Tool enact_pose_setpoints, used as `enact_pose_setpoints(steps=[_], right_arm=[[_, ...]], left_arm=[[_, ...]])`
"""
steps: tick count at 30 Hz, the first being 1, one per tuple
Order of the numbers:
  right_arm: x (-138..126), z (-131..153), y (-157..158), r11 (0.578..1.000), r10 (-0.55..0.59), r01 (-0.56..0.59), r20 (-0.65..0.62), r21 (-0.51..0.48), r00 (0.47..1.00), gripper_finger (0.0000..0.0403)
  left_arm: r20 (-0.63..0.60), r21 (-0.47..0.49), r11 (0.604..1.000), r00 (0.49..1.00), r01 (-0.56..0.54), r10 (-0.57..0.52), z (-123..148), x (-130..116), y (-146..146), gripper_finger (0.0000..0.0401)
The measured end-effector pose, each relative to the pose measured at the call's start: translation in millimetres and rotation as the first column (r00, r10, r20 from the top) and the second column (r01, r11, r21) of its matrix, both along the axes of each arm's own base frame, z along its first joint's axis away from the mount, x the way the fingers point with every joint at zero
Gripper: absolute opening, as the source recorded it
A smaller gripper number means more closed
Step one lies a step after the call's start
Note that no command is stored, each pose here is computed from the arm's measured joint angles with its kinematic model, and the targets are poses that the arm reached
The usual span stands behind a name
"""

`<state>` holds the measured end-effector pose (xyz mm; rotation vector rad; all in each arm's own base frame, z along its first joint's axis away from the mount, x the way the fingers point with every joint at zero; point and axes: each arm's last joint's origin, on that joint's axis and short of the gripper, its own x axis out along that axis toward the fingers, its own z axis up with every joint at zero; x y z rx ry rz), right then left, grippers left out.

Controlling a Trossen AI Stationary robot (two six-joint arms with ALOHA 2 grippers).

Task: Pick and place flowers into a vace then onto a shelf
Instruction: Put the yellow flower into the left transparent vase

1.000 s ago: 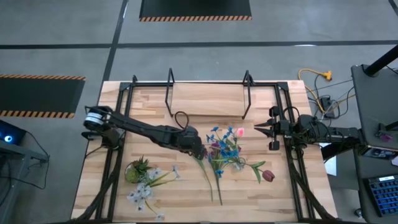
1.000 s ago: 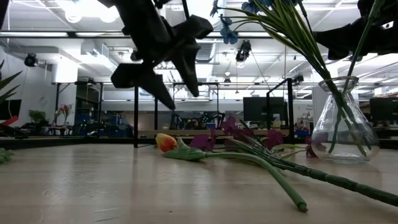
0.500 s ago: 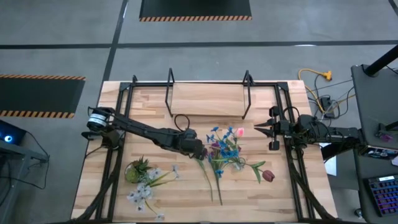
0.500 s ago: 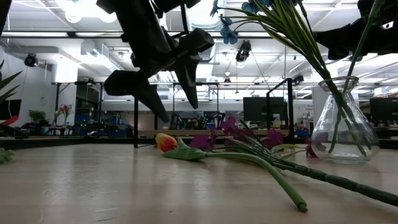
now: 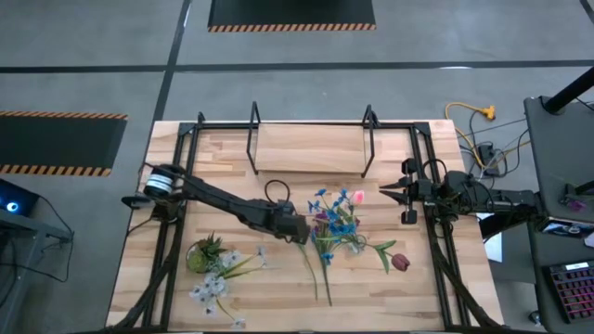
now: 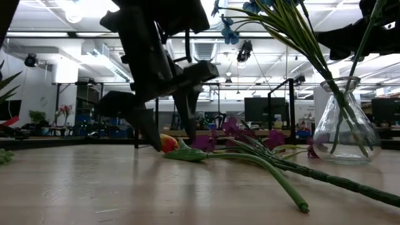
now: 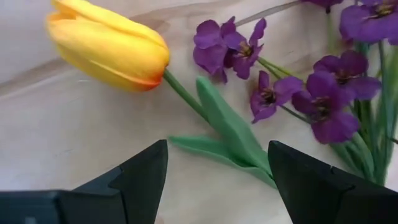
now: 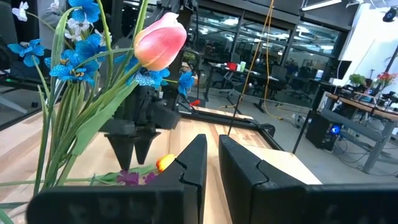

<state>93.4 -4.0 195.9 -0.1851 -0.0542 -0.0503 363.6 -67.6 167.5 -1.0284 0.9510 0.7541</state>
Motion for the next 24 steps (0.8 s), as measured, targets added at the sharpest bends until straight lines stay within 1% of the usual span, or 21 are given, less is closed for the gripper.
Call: enact_pose_setpoints(steps=[7,11,13,18,21,24], right_arm=[[0,0,0,1.0,-0.001,0.001,0.0,-0.003,1.0,0.0034],[0,0,0,1.0,-0.001,0.001,0.0,-0.003,1.0,0.0034],[0,0,0,1.0,-0.001,0.001,0.0,-0.003,1.0,0.0034],[0,0,0,1.0,0.0,0.0,0.0,-0.003,1.0,0.0034],[0,0,0,1.0,-0.001,0.001,0.0,-0.007,1.0,0.0034],[0,0,0,1.0,-0.001,0.001,0.0,-0.01,1.0,0.0034]], left_arm=[[0.03,-0.019,0.999,0.999,-0.041,0.041,-1,3,0,0.026],[0.041,0.021,0.998,0.997,-0.062,0.061,-1,4,1,0.026],[0.048,0.038,0.995,0.995,-0.089,0.087,-1,3,2,0.026],[0.016,0.05,0.994,0.995,-0.099,0.098,-10,-3,6,0.026],[0.009,0.045,0.991,0.992,-0.125,0.124,-15,-6,7,0.0259],[0.003,0.034,0.991,0.992,-0.128,0.128,-18,-9,7,0.0259]])
